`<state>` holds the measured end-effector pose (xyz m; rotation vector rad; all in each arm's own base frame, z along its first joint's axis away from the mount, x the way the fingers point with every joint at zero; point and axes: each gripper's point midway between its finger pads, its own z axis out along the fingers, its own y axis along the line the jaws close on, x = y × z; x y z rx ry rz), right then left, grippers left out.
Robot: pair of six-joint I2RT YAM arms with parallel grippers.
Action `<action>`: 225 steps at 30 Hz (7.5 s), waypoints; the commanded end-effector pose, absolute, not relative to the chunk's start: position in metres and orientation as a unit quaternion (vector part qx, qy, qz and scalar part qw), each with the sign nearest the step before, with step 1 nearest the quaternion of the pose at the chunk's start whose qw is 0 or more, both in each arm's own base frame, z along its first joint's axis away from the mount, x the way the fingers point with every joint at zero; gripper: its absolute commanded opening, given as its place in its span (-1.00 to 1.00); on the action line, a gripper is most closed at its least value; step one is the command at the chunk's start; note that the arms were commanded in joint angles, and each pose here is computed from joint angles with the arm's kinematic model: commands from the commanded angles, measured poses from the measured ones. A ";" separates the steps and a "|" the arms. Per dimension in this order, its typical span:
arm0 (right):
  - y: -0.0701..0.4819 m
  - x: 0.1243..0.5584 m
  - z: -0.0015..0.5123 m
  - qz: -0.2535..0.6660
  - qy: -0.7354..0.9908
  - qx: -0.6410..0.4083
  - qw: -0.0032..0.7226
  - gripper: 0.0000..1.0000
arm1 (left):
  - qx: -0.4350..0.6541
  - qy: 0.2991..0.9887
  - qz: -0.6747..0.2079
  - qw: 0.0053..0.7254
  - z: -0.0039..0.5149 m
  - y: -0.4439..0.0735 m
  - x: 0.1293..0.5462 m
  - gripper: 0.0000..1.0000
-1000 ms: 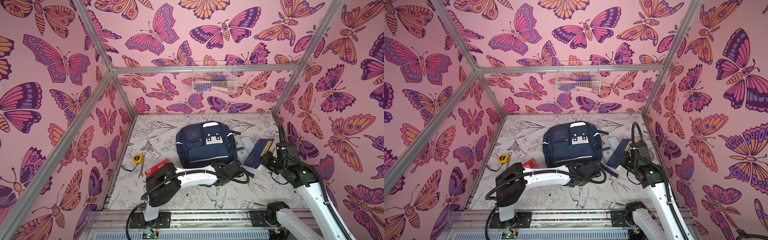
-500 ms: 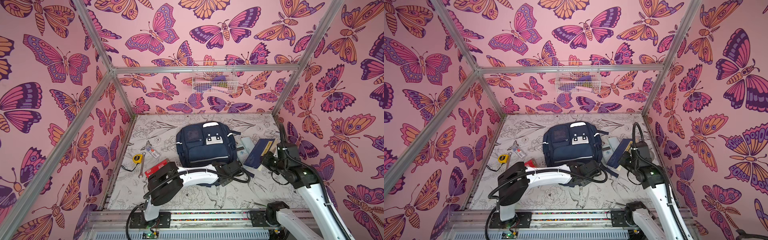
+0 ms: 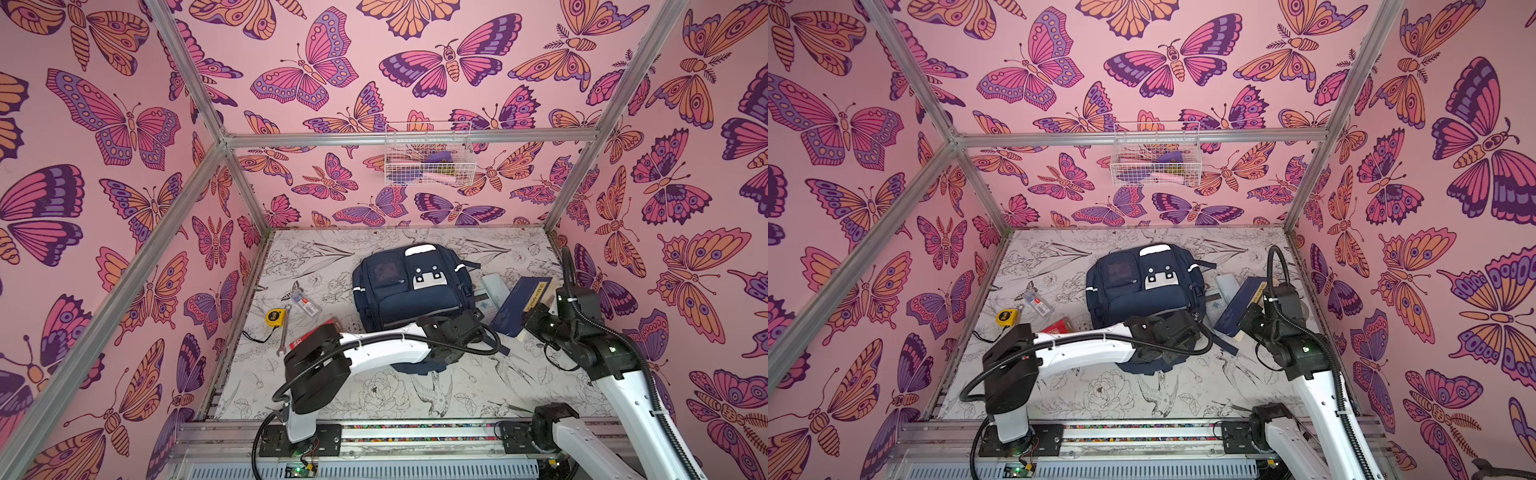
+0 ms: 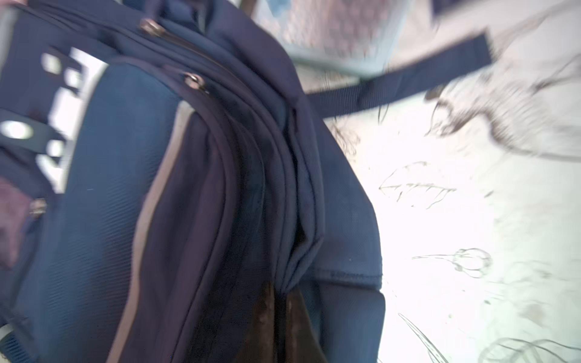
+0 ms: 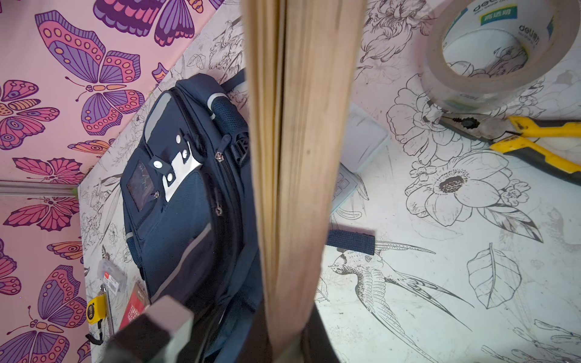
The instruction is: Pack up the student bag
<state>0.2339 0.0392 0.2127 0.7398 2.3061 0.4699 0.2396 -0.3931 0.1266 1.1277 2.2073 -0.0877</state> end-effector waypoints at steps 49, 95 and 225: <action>0.246 0.251 0.192 0.435 0.820 0.140 0.345 -1.00 | 0.287 0.799 -0.428 0.310 0.269 -0.373 0.262 -1.00; 0.140 0.189 0.163 0.140 0.950 0.117 0.252 0.11 | -0.085 0.897 -0.375 0.219 0.149 -0.200 0.259 0.42; 0.242 0.173 0.119 0.303 0.928 0.151 0.155 -1.00 | -0.230 0.795 -0.512 0.227 0.124 -0.206 0.276 -1.00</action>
